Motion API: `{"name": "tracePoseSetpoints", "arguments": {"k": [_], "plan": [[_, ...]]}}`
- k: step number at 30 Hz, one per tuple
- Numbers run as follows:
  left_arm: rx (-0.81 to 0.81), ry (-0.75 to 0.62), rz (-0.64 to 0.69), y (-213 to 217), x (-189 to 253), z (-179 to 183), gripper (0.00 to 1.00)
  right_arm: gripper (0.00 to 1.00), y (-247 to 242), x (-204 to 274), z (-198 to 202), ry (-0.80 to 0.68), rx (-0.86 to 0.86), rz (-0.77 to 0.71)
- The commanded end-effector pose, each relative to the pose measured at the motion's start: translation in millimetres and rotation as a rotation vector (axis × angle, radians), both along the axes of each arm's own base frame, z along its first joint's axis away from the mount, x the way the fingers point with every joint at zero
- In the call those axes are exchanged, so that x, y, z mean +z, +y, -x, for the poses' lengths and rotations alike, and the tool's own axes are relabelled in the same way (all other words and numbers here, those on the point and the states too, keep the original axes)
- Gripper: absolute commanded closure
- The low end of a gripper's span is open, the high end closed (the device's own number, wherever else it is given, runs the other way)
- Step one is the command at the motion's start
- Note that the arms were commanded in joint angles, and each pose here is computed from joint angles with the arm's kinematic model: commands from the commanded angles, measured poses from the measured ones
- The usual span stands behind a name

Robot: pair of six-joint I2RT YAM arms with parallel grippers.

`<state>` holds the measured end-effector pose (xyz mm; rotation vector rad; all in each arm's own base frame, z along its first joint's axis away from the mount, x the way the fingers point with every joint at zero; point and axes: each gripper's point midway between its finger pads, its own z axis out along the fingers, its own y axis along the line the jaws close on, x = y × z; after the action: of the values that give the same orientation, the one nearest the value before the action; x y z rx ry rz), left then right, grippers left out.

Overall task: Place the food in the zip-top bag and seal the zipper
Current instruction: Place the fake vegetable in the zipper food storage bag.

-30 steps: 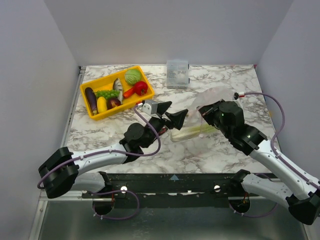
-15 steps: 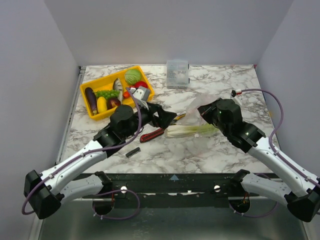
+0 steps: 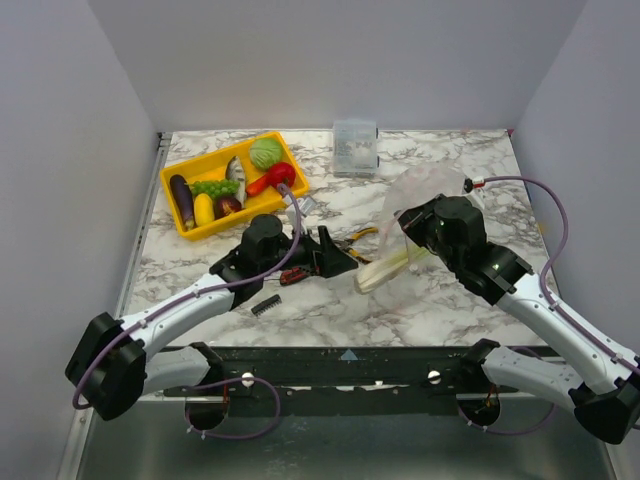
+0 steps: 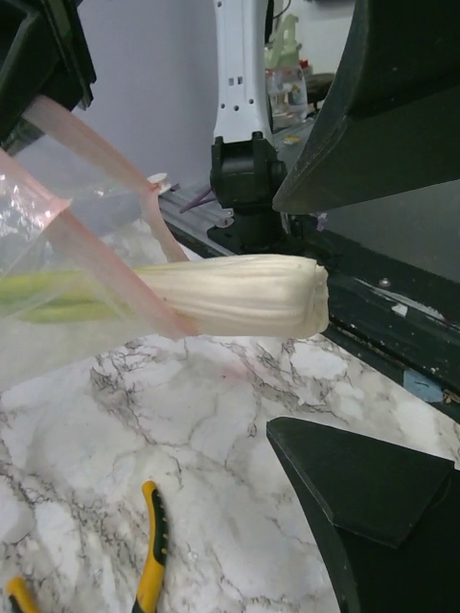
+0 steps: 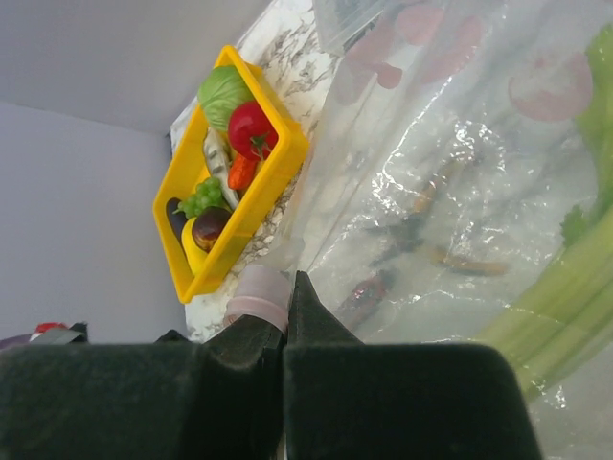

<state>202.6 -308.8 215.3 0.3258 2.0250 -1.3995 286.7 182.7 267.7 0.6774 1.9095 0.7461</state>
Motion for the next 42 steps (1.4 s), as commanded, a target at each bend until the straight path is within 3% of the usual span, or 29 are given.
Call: {"name": "tracePoseSetpoints", "arguments": {"k": [1,9,19,25,29,33,36,39,42], "plan": [[-0.042,0.092,0.087,-18,-5,-1,0.12,1.00,-4,23,-2,-0.049,-0.019,-0.025],[-0.157,0.123,0.160,-42,-5,33,0.12,1.00,-5,21,-1,-0.042,-0.022,-0.023],[-0.091,0.139,0.071,-37,-20,28,0.75,1.00,-2,16,-1,-0.033,-0.010,-0.025],[0.001,0.019,0.003,-36,14,14,1.00,1.00,7,8,4,-0.001,0.036,-0.037],[0.088,-0.117,0.046,-38,53,10,1.00,1.00,17,-1,7,0.044,0.064,-0.079],[0.152,-0.133,0.104,-39,68,1,1.00,1.00,24,1,10,0.068,0.071,-0.158],[0.154,-0.110,0.112,-47,67,-3,1.00,1.00,34,10,13,0.069,0.098,-0.246],[0.101,-0.044,-0.026,-60,54,-4,1.00,1.00,45,21,14,0.056,0.150,-0.284],[0.054,0.019,-0.038,-71,51,1,1.00,1.00,49,18,13,0.065,0.165,-0.284]]}}
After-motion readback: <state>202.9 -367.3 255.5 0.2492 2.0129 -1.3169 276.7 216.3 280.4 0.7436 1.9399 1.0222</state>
